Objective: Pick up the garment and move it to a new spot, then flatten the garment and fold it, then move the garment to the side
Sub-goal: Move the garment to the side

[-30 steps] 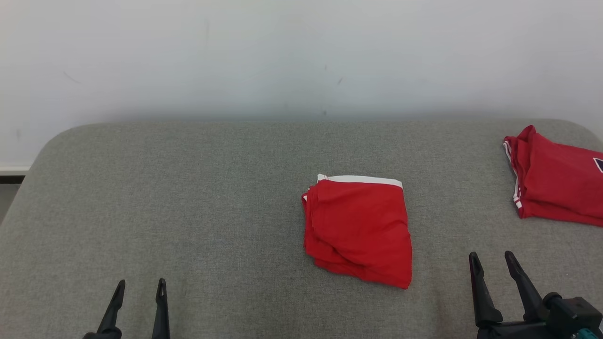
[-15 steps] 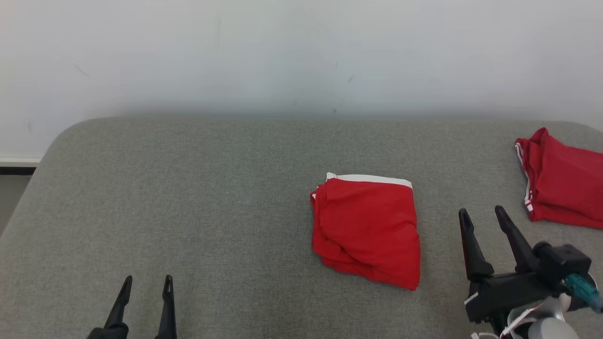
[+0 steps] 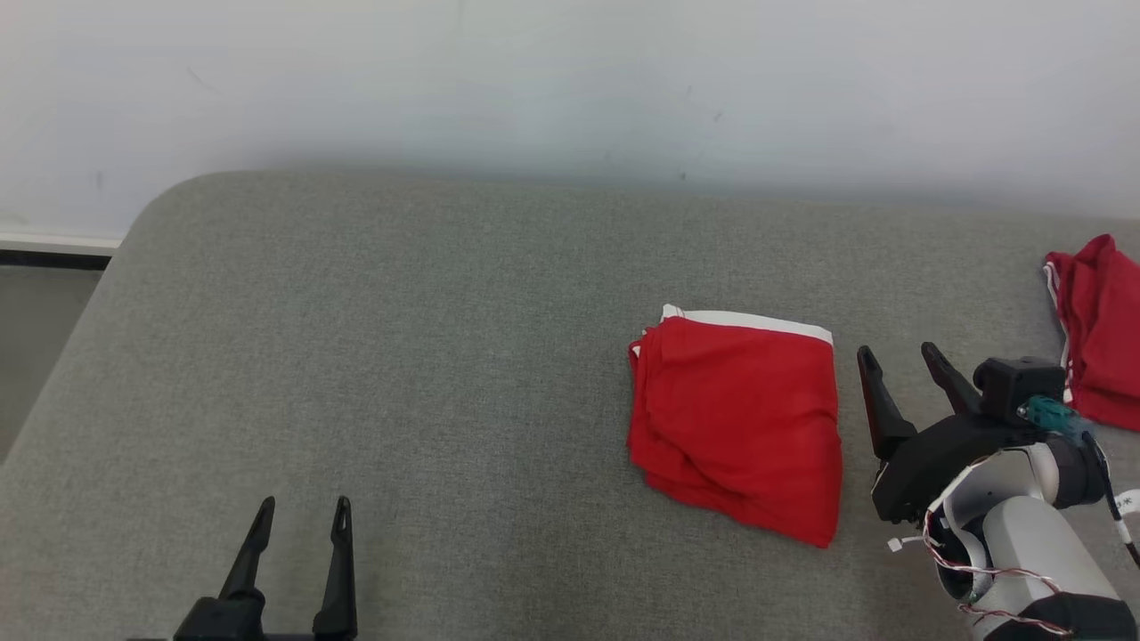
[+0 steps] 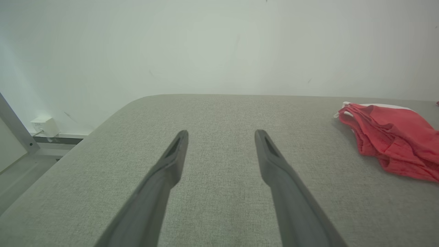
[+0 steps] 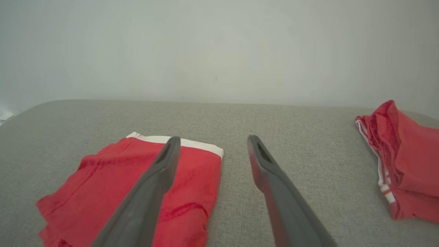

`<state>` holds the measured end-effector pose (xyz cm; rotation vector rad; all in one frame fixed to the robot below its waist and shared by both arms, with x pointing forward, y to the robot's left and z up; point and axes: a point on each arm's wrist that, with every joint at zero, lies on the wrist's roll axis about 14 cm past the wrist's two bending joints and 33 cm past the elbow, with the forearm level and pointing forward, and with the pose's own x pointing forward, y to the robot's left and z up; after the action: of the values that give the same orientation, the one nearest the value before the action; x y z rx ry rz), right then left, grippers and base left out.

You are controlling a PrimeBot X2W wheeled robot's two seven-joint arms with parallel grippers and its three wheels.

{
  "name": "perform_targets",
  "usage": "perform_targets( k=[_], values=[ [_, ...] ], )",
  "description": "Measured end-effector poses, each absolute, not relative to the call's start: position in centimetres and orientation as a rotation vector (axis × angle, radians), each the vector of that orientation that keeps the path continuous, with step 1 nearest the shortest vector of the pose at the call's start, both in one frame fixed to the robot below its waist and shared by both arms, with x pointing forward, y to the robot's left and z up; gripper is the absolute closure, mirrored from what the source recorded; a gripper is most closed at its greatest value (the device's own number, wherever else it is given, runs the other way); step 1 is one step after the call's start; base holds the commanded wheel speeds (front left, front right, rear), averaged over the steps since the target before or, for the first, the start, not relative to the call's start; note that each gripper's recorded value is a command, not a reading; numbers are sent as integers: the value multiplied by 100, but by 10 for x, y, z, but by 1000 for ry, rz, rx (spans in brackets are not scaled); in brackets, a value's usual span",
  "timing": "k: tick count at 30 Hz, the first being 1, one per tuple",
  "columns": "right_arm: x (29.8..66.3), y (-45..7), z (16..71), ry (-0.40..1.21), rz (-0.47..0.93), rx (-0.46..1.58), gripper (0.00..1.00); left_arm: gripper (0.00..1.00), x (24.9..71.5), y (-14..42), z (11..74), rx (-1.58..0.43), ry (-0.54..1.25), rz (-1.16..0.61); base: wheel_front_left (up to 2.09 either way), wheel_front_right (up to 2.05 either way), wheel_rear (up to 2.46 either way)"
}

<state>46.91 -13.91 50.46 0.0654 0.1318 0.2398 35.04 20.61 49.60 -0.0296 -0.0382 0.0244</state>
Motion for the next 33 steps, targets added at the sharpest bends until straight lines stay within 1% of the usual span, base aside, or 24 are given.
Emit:
perform_targets(
  k=[6, 10, 18, 22, 23, 24, 28, 33],
  values=[
    [480, -136, 463, 289, 235, 60, 0, 0, 357, 212, 492, -27, -26, 38, 0, 0, 0],
    [482, -123, 433, 389, 259, 52, 0, 0, 363, 213, 488, -26, -16, 40, 0, 0, 0],
    [475, -112, 392, 512, 267, 73, 0, 0, 370, 214, 481, -25, 7, 44, 0, 0, 0],
    [473, -106, 384, 547, 270, 98, 0, 0, 373, 214, 479, -23, 10, 42, 0, 0, 0],
    [473, -104, 383, 552, 269, 104, 76, 0, 373, 213, 479, -23, 11, 41, 0, 0, 0],
    [473, -103, 384, 549, 270, 112, 100, 0, 374, 213, 479, -23, 11, 41, 0, 0, 0],
    [473, -97, 385, 545, 288, 115, 100, 0, 376, 212, 480, -24, 6, 37, 0, 0, 0],
    [478, -105, 394, 508, 307, 54, 100, 0, 380, 207, 481, -26, 1, 21, 0, 0, 0]
  ],
)
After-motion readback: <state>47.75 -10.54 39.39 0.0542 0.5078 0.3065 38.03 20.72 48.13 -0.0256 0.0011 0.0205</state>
